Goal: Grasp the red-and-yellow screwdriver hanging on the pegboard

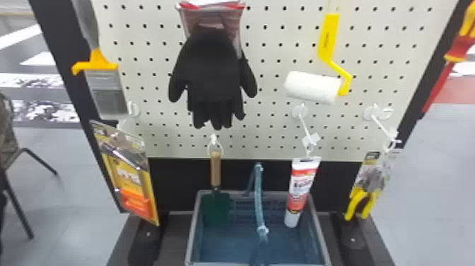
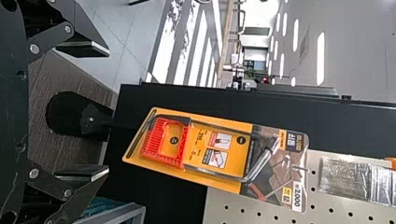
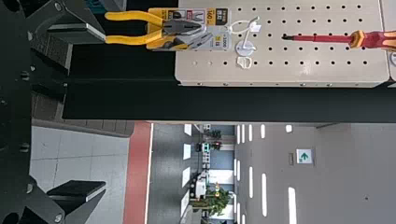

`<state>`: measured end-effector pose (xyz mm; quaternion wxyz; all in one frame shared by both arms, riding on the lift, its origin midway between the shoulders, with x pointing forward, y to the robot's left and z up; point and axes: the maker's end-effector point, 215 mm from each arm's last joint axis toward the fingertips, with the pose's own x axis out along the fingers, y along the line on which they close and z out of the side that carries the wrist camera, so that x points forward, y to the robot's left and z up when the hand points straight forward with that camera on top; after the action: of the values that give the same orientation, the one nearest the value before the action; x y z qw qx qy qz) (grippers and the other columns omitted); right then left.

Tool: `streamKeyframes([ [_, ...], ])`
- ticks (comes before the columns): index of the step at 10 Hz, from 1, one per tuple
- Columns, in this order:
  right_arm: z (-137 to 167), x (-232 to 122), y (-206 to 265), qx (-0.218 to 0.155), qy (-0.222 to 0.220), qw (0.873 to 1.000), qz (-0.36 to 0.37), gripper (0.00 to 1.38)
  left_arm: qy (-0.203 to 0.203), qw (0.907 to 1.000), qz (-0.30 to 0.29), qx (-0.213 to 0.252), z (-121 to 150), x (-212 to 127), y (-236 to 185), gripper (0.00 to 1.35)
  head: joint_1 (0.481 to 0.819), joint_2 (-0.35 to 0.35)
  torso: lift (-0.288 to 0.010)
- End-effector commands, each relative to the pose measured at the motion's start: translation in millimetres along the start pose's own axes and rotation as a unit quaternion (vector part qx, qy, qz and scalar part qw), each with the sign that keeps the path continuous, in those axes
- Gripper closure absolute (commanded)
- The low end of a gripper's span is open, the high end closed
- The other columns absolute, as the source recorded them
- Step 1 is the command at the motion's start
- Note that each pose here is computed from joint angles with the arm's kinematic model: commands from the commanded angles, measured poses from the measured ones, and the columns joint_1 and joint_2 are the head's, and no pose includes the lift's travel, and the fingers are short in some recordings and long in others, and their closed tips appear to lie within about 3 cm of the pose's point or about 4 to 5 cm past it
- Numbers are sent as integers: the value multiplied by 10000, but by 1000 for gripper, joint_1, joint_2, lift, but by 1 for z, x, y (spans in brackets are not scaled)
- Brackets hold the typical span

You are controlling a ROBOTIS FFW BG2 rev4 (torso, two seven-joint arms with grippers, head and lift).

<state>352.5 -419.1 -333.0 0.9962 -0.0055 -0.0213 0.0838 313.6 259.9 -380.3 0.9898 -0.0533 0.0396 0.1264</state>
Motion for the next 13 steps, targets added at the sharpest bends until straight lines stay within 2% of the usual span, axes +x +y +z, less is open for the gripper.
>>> streamKeyframes([
  [1, 0, 1, 0, 1, -6, 10000, -2, 182, -9, 10000, 1, -3, 1, 1, 0, 387, 549, 0, -100],
  [9, 0, 3, 0, 40, 15, 10000, 7, 182, 1, 10000, -31, 27, 1, 1, 1, 387, 549, 0, -100],
  [13, 39, 15, 14, -105, -143, 9996, 205, 182, 31, 10000, -65, 5, -1, 1, -2, 387, 549, 0, -100],
])
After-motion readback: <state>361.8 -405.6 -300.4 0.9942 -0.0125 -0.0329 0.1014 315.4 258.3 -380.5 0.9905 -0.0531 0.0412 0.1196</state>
